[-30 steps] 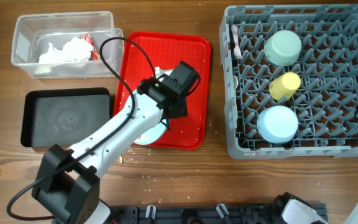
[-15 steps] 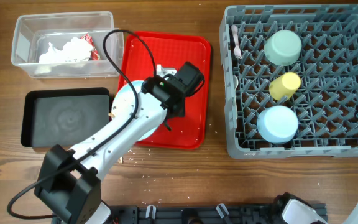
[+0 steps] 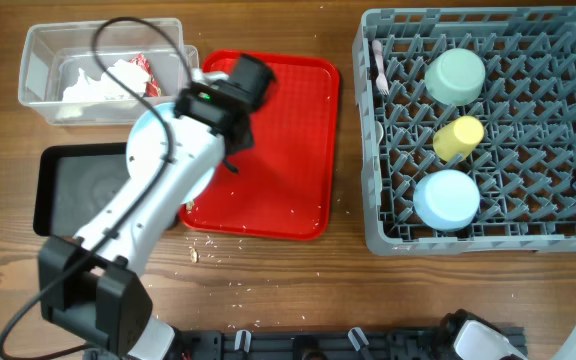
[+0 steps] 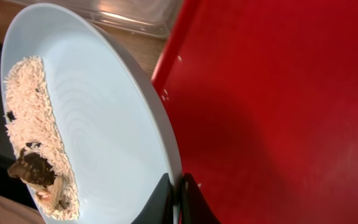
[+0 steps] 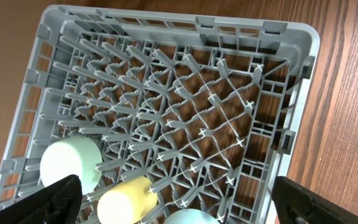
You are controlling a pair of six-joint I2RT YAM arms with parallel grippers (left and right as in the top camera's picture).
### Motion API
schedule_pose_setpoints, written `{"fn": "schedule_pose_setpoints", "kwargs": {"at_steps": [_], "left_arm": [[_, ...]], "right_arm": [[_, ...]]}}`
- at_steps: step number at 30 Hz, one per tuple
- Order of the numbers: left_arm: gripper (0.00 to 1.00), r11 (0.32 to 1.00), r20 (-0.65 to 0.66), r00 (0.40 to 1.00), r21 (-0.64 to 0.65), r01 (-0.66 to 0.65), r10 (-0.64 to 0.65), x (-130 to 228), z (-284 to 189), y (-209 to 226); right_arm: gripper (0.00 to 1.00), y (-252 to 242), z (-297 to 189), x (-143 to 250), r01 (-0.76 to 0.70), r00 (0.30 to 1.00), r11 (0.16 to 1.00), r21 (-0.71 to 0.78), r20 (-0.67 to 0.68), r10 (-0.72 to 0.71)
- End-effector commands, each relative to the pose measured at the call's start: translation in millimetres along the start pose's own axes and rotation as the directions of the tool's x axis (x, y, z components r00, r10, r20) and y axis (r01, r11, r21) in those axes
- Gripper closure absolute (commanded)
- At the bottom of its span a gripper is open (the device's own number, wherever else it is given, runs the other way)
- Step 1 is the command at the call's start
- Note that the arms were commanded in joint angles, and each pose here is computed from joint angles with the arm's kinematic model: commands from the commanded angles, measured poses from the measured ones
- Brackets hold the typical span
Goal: Sort waste into correct bins and load items into the dishwasher rack
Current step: 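Lift the plate left and tip its food scraps onto the black tray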
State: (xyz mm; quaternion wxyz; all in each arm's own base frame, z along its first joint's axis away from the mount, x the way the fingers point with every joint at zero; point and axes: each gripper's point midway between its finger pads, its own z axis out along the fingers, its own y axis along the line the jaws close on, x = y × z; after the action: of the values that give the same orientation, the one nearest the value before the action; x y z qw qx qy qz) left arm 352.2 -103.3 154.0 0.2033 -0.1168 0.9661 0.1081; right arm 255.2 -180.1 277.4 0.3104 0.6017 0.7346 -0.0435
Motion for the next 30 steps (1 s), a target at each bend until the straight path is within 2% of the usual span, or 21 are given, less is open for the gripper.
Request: {"fn": "schedule_pose_setpoints", "kwargs": {"at_steps": [1,6,9,14,15,17,19,22,25,28,30], "left_arm": [[0.96,0.981,-0.078,0.984,0.098,0.17,-0.163,-25,16,25],[0.96,0.906,-0.153,0.922,0.189,0.379,-0.354,-47,20,71],[0.96,0.835,-0.152,0.893,0.316,0.45,-0.424,-67,7,102],[0.96,0.647,-0.233,0.831,0.536,0.543,-0.505,-87,-10,142],[0.96,0.586,-0.257,0.818,0.59,0.555,-0.515,-90,-16,151],[0.96,0.495,-0.285,0.797,0.659,0.566,-0.532,-93,-25,170],[0.96,0.459,-0.292,0.785,0.68,0.572,-0.546,-91,-28,183],[0.96,0.332,-0.31,0.784,0.778,0.534,-0.538,-89,-50,201],[0.96,0.238,-0.316,0.773,0.828,0.508,-0.551,-90,-64,215],[0.96,0.195,-0.334,0.758,0.836,0.513,-0.561,-85,-70,223],[0.96,0.212,-0.31,0.762,0.839,0.5,-0.568,-84,-67,230]], "right_arm": [[0.0,1,1,-2,-0.017,1.0,1.0,-0.001,0.001,0.017],[0.0,2,1,-2,-0.017,1.0,1.0,-0.001,0.001,0.017],[0.0,2,1,-2,-0.017,1.0,1.0,-0.001,0.001,0.017],[0.0,2,1,-2,-0.017,1.0,1.0,-0.001,0.001,0.017],[0.0,2,1,-2,-0.017,1.0,1.0,-0.001,0.001,0.017],[0.0,2,1,-2,-0.017,1.0,1.0,-0.001,0.001,0.017],[0.0,2,1,-2,-0.018,1.0,1.0,-0.001,0.001,0.018],[0.0,2,1,-2,-0.017,1.0,1.0,-0.001,0.001,0.017],[0.01,2,1,-2,-0.018,1.0,1.0,-0.001,0.001,0.018],[0.0,2,1,-2,-0.018,1.0,1.0,-0.001,0.001,0.018],[0.0,2,1,-2,-0.017,1.0,1.0,-0.001,0.001,0.017]]}}
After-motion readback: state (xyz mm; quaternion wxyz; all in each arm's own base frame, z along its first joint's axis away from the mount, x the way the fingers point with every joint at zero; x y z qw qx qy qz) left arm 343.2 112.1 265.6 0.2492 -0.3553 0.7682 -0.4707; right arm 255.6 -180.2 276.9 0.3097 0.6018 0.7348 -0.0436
